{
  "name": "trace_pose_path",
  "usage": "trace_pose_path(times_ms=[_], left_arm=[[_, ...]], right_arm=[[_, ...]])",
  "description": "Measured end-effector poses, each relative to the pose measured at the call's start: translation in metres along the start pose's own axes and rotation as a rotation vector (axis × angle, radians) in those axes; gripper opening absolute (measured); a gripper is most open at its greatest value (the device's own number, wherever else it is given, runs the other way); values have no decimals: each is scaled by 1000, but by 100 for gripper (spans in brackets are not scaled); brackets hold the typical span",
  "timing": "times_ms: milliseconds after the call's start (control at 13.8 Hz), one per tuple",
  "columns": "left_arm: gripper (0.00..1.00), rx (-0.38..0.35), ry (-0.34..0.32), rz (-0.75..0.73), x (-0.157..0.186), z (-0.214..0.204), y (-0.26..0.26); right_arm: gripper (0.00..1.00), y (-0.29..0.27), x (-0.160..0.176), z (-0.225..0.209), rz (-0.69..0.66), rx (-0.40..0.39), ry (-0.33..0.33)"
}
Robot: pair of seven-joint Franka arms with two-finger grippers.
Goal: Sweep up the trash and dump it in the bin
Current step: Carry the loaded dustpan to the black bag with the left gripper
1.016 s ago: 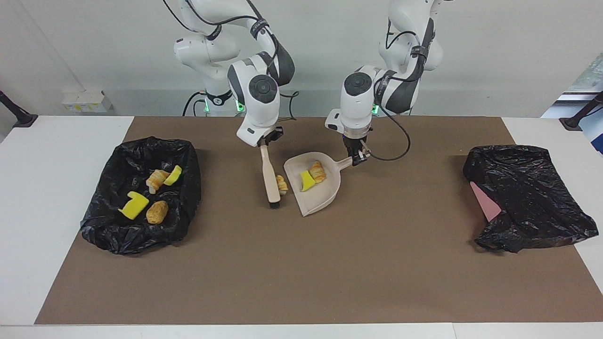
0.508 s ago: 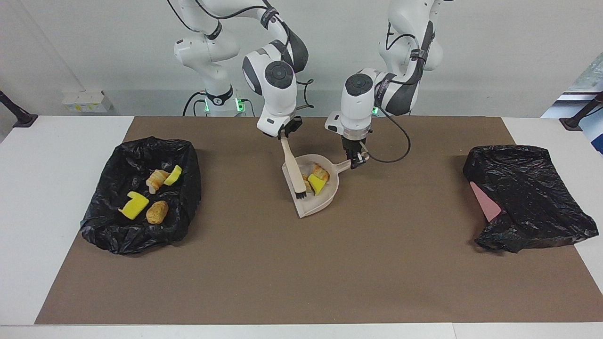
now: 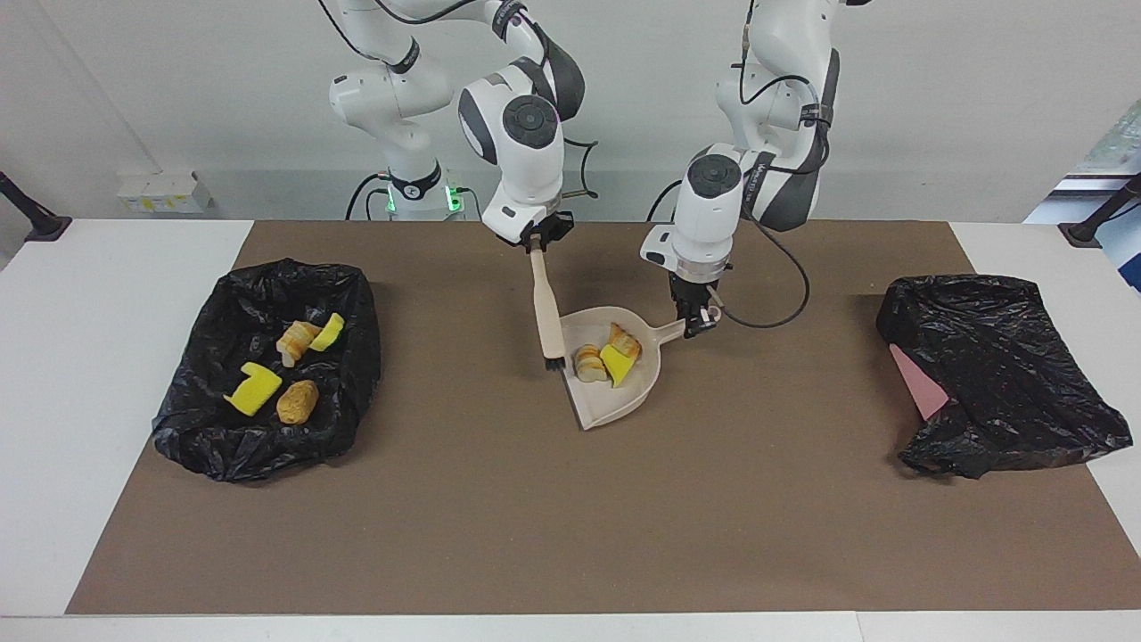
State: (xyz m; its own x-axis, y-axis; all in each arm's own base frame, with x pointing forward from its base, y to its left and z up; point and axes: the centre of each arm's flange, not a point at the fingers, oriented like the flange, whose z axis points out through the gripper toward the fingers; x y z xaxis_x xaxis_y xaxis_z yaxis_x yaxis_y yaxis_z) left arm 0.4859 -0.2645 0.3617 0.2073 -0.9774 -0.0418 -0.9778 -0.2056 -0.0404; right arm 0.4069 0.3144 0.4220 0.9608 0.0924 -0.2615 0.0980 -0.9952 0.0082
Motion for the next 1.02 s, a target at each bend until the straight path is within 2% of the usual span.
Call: trace_pose_path(times_ms=[218,508,798,1016], left_arm=[[31,-32,25,28,-27,-21,-35],[31,-57,75,25,-65,-69,-81],[31,-72,108,48,-120,-113,-119],[31,-66,117,43,-179,-122,-144]], right_arm=[[26,-41,-50,12,53,-5,68],[26,-87,-119,17,64,44,51],[26,-109,-141,41,43,56,1],[26,-121,-148,65,55,70,-2]])
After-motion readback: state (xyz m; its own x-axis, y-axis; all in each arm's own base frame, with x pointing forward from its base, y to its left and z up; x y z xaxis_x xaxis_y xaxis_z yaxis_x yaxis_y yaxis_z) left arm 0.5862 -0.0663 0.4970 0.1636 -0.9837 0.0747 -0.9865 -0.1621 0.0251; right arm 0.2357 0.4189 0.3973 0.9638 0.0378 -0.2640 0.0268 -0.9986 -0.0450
